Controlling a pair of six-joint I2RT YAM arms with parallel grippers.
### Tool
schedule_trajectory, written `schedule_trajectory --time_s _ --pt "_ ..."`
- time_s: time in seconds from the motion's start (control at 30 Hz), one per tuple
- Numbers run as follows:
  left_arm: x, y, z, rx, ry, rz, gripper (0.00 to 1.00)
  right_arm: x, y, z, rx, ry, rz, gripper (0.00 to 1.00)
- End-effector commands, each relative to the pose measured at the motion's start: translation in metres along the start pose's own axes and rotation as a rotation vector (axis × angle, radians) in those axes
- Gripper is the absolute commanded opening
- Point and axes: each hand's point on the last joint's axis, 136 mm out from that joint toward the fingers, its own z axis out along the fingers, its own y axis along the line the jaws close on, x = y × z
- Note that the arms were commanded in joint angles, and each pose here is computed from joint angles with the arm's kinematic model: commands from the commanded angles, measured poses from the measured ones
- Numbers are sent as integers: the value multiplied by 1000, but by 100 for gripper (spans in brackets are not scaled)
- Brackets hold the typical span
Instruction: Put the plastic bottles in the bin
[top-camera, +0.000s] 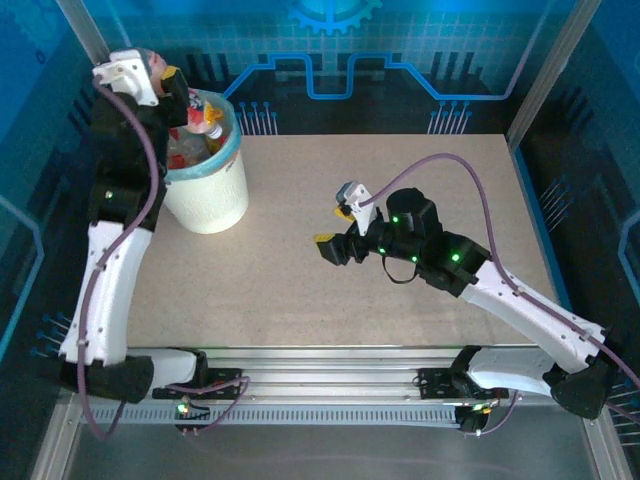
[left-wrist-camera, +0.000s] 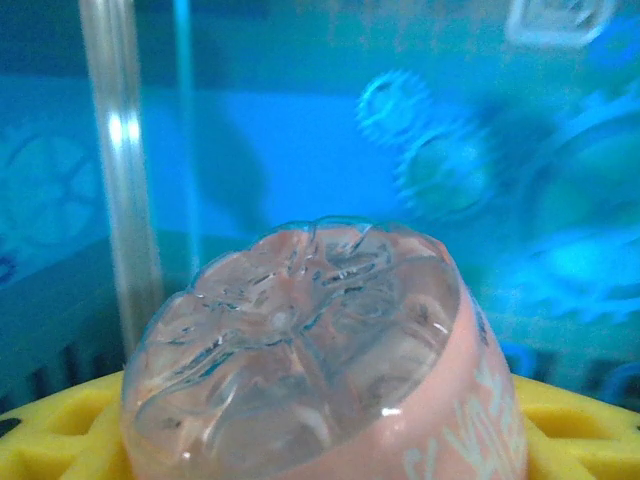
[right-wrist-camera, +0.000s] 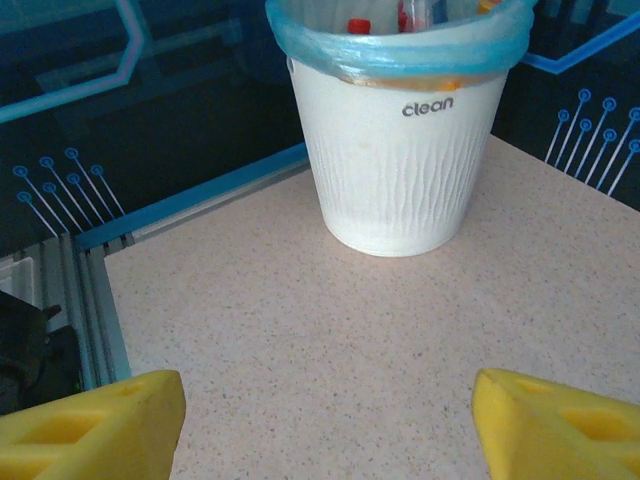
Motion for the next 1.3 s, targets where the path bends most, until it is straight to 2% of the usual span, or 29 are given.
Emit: schedule_trajectory --time_s 0.0,0.13,0.2,0.33,0.53,0.67,0.77,0.93,1.13,1.27 --pt "25 45 16 -183 53 145 43 -3 2 -10 21 2 -17 77" --pt "63 96 26 -289 112 103 43 4 1 -9 25 32 -26 77" --pt "81 108 29 -282 115 61 43 7 -1 -7 33 48 -31 77" --pt "115 90 37 -143 142 78 44 14 -2 -1 34 72 -26 77" --pt "138 95 46 -168 189 129 45 20 4 7 15 95 -19 77" --pt "155 73 49 -36 235 97 56 28 3 9 29 122 -24 77" --pt "153 61 47 32 244 28 64 32 2 10 30 132 -21 77" --pt "125 58 38 39 212 -18 88 30 5 10 22 130 -22 77" --pt "86 68 32 -21 166 1 87 29 3 12 34 126 -26 77" --pt "92 76 40 -68 229 11 75 30 5 18 21 134 -21 77"
